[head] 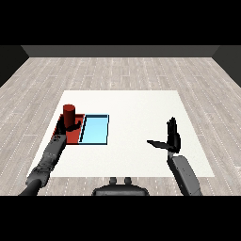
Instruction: Pick the red can and put it in the red box
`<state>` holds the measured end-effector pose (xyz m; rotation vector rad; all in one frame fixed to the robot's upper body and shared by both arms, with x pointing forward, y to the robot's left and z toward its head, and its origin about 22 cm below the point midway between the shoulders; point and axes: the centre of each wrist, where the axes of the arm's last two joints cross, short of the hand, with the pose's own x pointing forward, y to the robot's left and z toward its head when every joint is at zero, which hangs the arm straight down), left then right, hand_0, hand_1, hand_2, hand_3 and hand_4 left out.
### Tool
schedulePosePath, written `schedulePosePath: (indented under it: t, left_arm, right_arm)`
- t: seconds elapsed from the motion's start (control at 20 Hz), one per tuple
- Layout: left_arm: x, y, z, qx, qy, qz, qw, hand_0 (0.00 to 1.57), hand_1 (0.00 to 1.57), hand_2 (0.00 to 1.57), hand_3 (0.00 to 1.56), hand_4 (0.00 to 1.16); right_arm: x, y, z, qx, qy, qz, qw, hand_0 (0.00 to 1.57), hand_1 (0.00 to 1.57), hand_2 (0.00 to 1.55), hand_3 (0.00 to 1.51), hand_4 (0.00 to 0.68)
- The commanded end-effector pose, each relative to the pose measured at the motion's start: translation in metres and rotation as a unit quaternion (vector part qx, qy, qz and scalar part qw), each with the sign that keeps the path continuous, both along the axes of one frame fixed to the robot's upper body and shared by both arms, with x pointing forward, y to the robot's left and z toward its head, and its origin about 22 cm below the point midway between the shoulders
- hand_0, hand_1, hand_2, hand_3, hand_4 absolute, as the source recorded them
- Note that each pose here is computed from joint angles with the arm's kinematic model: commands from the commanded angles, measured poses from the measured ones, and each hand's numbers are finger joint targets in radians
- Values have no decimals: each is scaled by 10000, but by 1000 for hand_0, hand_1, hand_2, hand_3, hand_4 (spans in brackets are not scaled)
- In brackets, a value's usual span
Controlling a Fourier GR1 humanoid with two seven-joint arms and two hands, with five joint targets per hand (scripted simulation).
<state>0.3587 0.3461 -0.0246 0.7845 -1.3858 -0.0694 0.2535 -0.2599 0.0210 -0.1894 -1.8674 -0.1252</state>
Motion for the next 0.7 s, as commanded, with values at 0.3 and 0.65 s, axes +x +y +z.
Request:
schedulePosePath:
  t: [0.3, 0.65]
  left_arm:
    - [-154, 103, -345, 155, 1822, 782, 9800, 671, 671, 671, 0, 720]
    - [-405, 282, -515, -459, 1930, 1565, 9675, 1285, 1285, 1170, 0, 698]
  right_arm:
    - [99, -63, -227, 101, 121, -60, 9999, 0, 0, 0, 0, 0]
    - [278, 102, -266, 158, 37, -56, 9999, 0, 0, 0, 0, 0]
